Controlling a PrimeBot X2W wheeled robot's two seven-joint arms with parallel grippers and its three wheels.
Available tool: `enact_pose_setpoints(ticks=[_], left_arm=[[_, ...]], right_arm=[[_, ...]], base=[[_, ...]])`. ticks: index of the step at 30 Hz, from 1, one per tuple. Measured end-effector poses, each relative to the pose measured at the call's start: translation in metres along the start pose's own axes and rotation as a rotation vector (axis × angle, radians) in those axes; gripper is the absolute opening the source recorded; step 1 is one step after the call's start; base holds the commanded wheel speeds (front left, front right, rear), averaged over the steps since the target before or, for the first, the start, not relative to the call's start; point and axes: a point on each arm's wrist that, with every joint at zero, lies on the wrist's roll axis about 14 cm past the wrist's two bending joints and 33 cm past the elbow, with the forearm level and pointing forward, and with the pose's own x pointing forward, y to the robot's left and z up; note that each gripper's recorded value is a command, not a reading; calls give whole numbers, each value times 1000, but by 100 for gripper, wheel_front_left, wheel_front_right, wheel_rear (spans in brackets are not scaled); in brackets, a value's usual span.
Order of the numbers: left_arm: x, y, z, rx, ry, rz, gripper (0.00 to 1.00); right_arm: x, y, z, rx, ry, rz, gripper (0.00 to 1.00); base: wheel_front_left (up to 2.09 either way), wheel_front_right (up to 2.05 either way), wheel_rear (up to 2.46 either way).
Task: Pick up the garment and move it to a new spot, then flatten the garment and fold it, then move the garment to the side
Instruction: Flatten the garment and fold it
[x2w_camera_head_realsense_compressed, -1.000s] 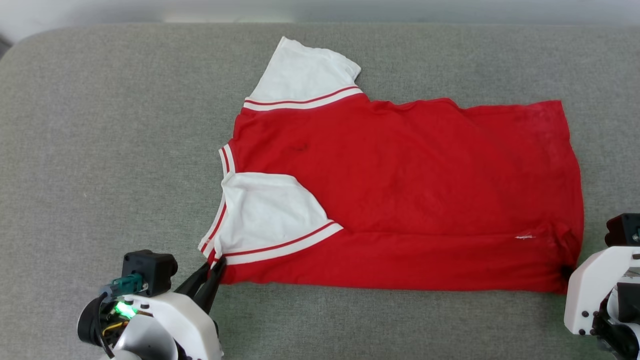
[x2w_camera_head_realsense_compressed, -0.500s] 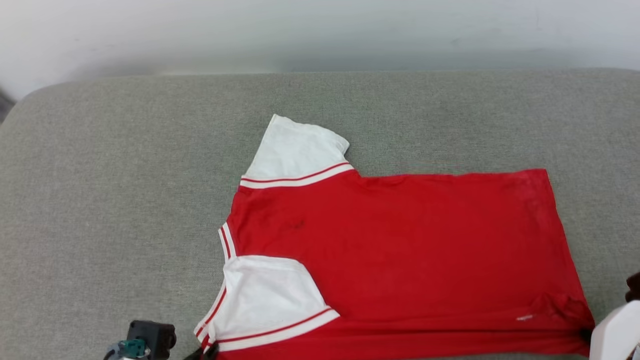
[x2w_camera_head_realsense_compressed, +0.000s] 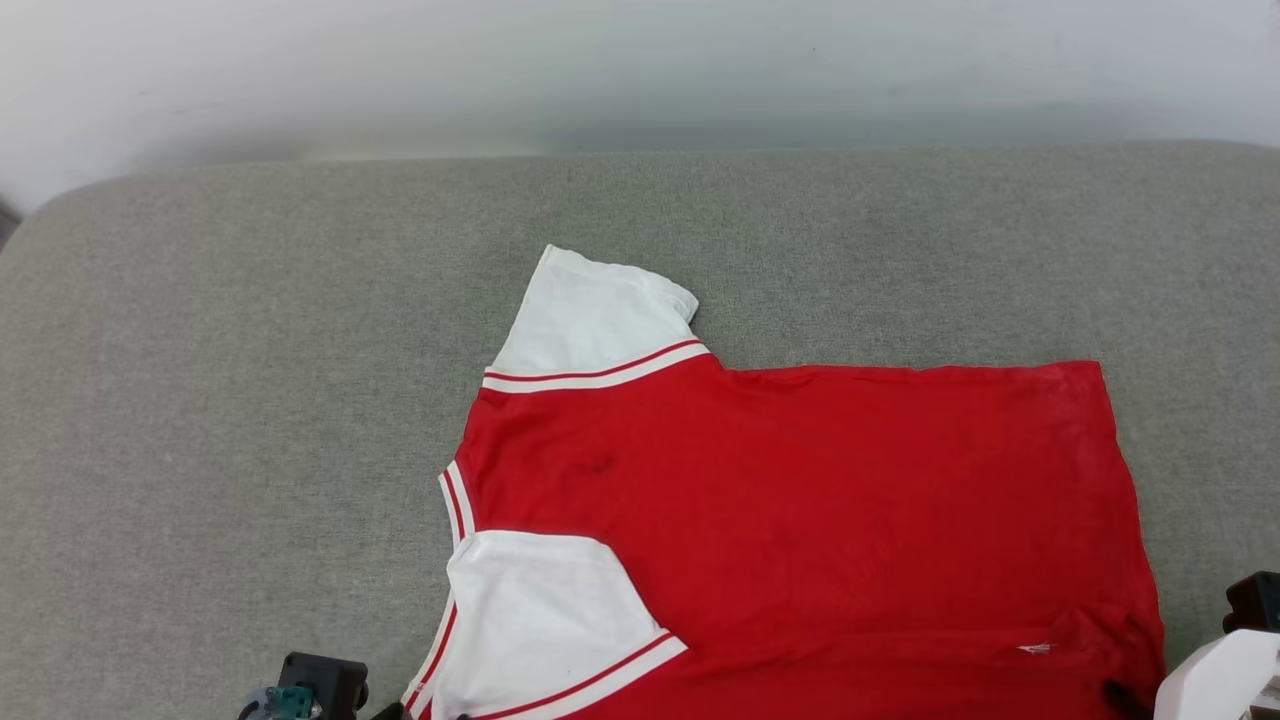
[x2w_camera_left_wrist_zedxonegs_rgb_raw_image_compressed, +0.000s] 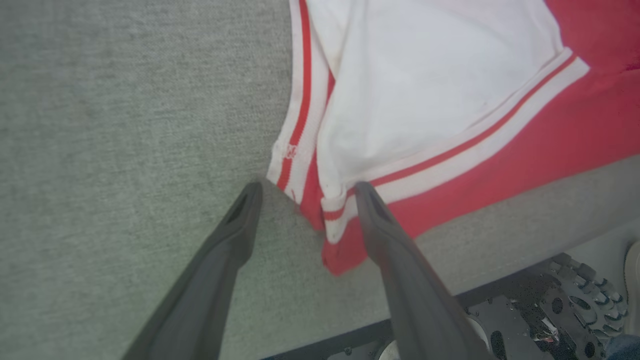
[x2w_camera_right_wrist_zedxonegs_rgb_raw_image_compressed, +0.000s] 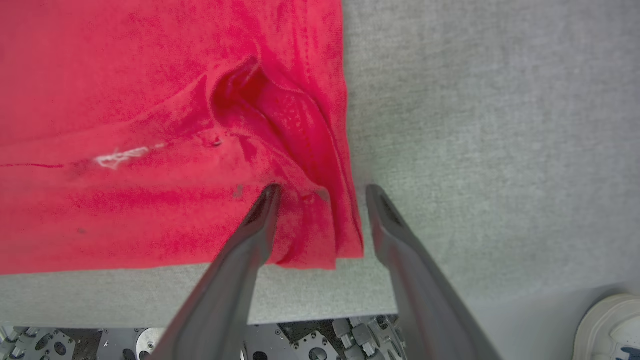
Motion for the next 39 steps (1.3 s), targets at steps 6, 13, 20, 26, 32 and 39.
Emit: enact_pose_setpoints(ticks=[6, 13, 20, 26, 32, 39], left_arm=[[-2, 3, 31, -15, -152, 11, 100], [-24, 1, 115, 15, -567, 40, 100], [-48, -9, 161, 61, -805, 50, 100], [-67, -19, 188, 42, -958, 49, 100], [-65, -22, 191, 37, -996, 29, 100], [-42, -27, 195, 51, -973, -39, 100]], right_arm=[[-6, 3, 14, 4, -70, 14, 100], [-33, 8, 80, 0, -375, 32, 100], [-72, 32, 133, 7, -713, 129, 100], [-98, 57, 155, -13, -950, 228, 100], [-104, 65, 156, -81, -1056, 253, 100], [-106, 65, 169, -50, -1147, 251, 100]], base=[[0, 0, 0], [0, 0, 0], [0, 0, 0], [0, 0, 0], [0, 0, 0], [0, 0, 0]])
